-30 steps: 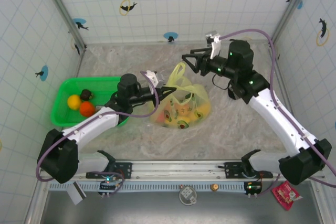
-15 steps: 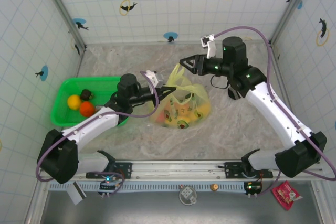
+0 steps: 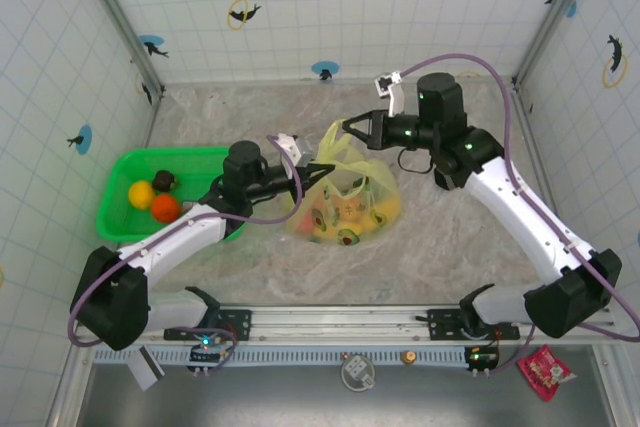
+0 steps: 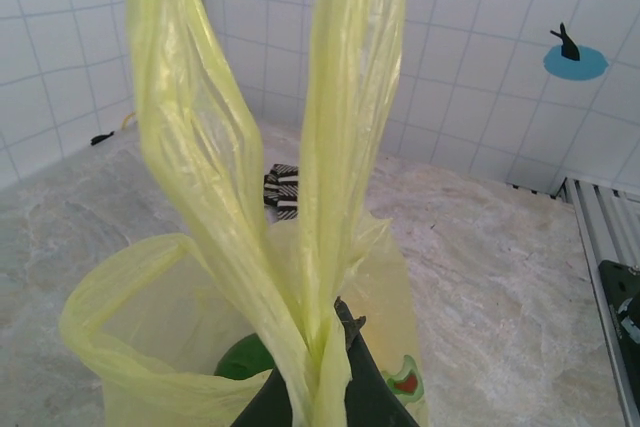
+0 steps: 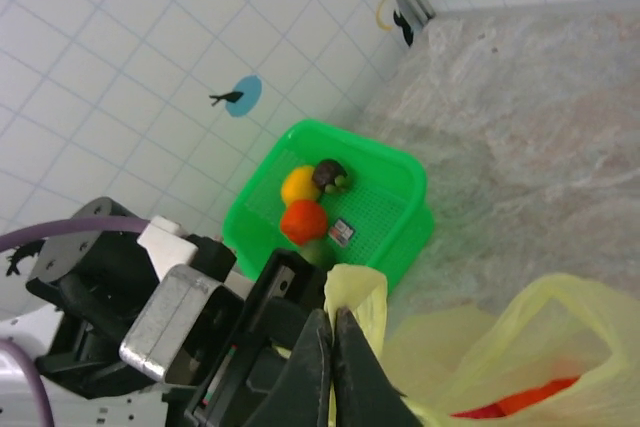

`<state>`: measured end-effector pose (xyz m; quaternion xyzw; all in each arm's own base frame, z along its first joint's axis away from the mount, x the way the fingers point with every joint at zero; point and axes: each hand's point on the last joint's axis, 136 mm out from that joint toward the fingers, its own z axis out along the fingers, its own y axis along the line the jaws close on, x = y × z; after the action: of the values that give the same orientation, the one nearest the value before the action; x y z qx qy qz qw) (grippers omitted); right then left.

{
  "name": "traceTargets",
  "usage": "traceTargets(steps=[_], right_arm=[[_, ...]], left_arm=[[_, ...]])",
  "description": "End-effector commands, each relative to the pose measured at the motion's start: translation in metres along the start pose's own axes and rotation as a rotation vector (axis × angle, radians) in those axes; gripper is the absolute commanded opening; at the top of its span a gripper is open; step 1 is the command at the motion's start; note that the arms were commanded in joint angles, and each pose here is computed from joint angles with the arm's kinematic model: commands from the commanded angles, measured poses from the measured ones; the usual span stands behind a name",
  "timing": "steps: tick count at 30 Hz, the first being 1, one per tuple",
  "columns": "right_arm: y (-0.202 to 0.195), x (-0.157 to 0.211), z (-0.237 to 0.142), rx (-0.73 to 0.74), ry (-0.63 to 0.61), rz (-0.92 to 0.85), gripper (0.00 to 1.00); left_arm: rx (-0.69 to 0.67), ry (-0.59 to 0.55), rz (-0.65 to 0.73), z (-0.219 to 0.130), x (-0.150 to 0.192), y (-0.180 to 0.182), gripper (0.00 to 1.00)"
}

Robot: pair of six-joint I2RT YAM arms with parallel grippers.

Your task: Place the fake fruits into the plastic bag and tie a complex knot

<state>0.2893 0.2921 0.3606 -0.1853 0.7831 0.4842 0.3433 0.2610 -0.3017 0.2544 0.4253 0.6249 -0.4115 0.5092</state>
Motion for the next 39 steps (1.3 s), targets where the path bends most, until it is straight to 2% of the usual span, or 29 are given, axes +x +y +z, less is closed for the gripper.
traceTargets(steps=[1, 4, 8, 13, 16, 18, 19, 21, 23, 27, 39], right_arm=[[0.033, -0.005, -0.025, -0.073, -0.065, -0.085, 0.0], [0.042, 0.019, -0.036, -0.111, -0.057, -0.146, 0.0], [0.044, 0.075, -0.046, -0.156, -0.042, -0.245, 0.0], [-0.008, 0.142, -0.036, -0.058, -0.087, -0.255, 0.0], [-0.044, 0.158, -0.028, 0.032, -0.186, -0.263, 0.0], [-0.067, 0.156, -0.025, 0.114, -0.273, -0.273, 0.0], [-0.071, 0.157, -0.022, 0.11, -0.299, -0.291, 0.0], [-0.074, 0.16, -0.01, 0.101, -0.282, -0.346, 0.0], [-0.085, 0.155, 0.005, 0.153, -0.248, -0.324, 0.0], [-0.086, 0.149, 0.034, 0.135, -0.181, -0.314, 0.0], [-0.108, 0.113, 0.065, 0.239, -0.248, -0.274, 0.0]], left_arm=[[-0.048, -0.016, 0.002, -0.004, -0.003, 0.009, 0.0], [-0.071, -0.017, -0.009, -0.003, -0.003, 0.015, 0.0], [-0.11, -0.025, -0.019, -0.006, -0.006, 0.026, 0.0], [-0.138, -0.037, -0.026, -0.009, -0.01, 0.034, 0.0], [-0.131, -0.042, -0.027, -0.01, -0.012, 0.033, 0.0], [-0.117, -0.045, -0.033, -0.01, -0.012, 0.03, 0.0], [-0.106, -0.047, -0.032, -0.01, -0.013, 0.028, 0.0], [-0.081, -0.057, -0.033, -0.01, -0.014, 0.023, 0.0], [-0.054, -0.074, -0.037, -0.012, -0.016, 0.017, 0.0], [-0.021, -0.09, -0.048, -0.012, -0.02, 0.011, 0.0], [0.088, -0.096, -0.047, -0.013, -0.023, -0.009, 0.02]])
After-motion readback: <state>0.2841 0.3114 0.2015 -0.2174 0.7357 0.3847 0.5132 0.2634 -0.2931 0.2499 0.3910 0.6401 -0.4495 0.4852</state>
